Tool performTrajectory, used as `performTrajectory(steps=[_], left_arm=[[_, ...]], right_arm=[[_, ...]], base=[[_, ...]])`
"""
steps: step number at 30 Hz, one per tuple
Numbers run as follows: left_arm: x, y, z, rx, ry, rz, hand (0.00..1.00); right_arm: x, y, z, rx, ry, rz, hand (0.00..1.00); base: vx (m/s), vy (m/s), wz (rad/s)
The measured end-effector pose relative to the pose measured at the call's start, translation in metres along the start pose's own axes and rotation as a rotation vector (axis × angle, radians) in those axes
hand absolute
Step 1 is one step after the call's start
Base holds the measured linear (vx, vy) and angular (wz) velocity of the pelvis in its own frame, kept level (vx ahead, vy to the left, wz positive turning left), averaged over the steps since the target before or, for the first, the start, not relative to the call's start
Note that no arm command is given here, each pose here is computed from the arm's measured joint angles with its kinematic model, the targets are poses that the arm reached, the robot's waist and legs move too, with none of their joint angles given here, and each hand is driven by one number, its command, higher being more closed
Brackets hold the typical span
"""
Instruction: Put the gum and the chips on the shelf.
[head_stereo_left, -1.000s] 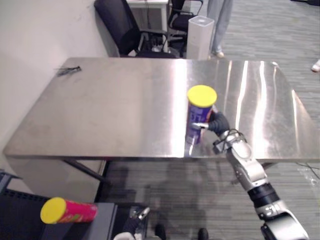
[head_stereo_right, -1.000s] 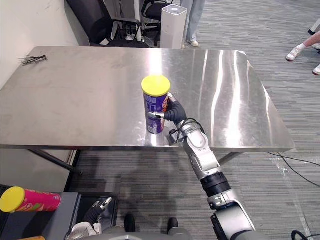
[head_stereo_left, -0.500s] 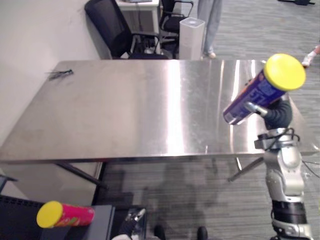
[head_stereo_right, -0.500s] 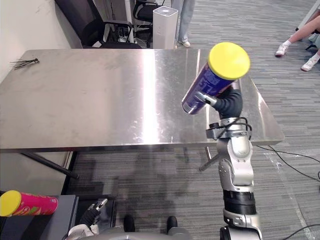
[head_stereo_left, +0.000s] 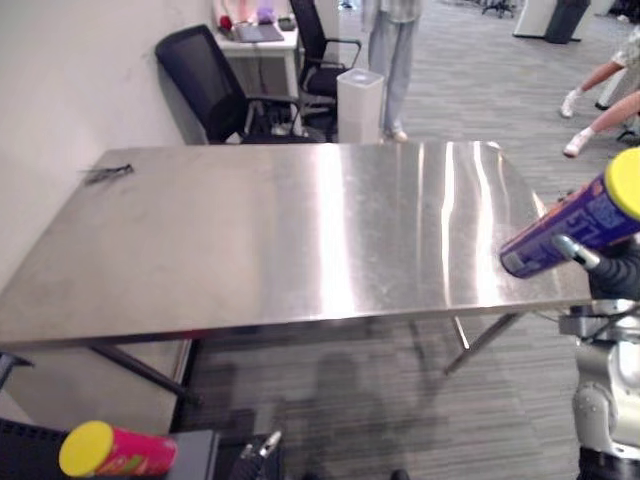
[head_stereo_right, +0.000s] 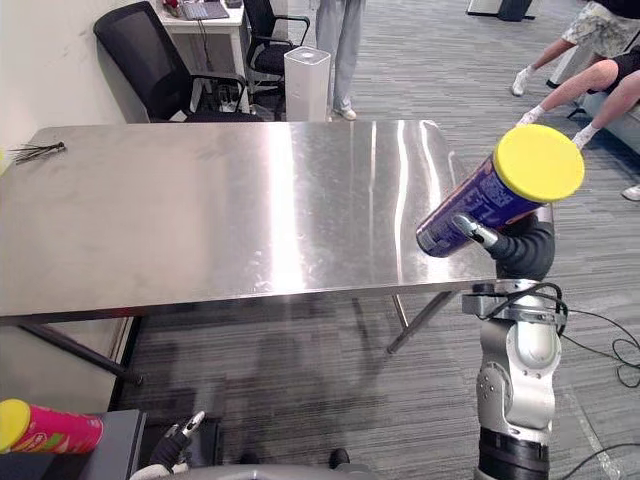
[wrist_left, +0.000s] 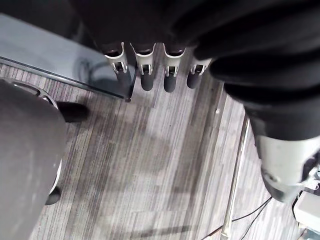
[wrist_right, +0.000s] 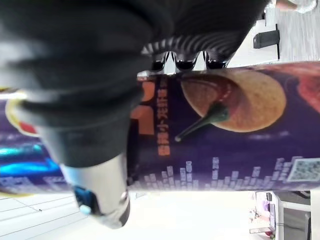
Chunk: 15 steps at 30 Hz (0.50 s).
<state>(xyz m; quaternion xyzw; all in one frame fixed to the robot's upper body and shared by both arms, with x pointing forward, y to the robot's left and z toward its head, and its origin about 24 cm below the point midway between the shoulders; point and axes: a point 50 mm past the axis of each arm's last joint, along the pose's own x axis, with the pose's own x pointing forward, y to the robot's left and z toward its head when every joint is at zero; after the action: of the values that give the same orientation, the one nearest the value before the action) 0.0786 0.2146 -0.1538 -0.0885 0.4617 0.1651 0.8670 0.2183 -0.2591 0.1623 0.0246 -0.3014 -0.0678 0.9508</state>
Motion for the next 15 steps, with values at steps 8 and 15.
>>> performTrajectory(steps=[8,15], left_arm=[[-0.001,0.002,-0.003,-0.003,0.008,0.007,0.0],[0.001,0.002,0.007,-0.006,-0.029,0.006,0.0]], right_arm=[[-0.007,-0.005,0.0,-0.001,0.008,-0.035,1.0],[-0.01,-0.004,0.002,0.008,-0.003,-0.045,1.0]], base=[[0.0,0.0,0.0],[-0.03,-0.013,0.14]])
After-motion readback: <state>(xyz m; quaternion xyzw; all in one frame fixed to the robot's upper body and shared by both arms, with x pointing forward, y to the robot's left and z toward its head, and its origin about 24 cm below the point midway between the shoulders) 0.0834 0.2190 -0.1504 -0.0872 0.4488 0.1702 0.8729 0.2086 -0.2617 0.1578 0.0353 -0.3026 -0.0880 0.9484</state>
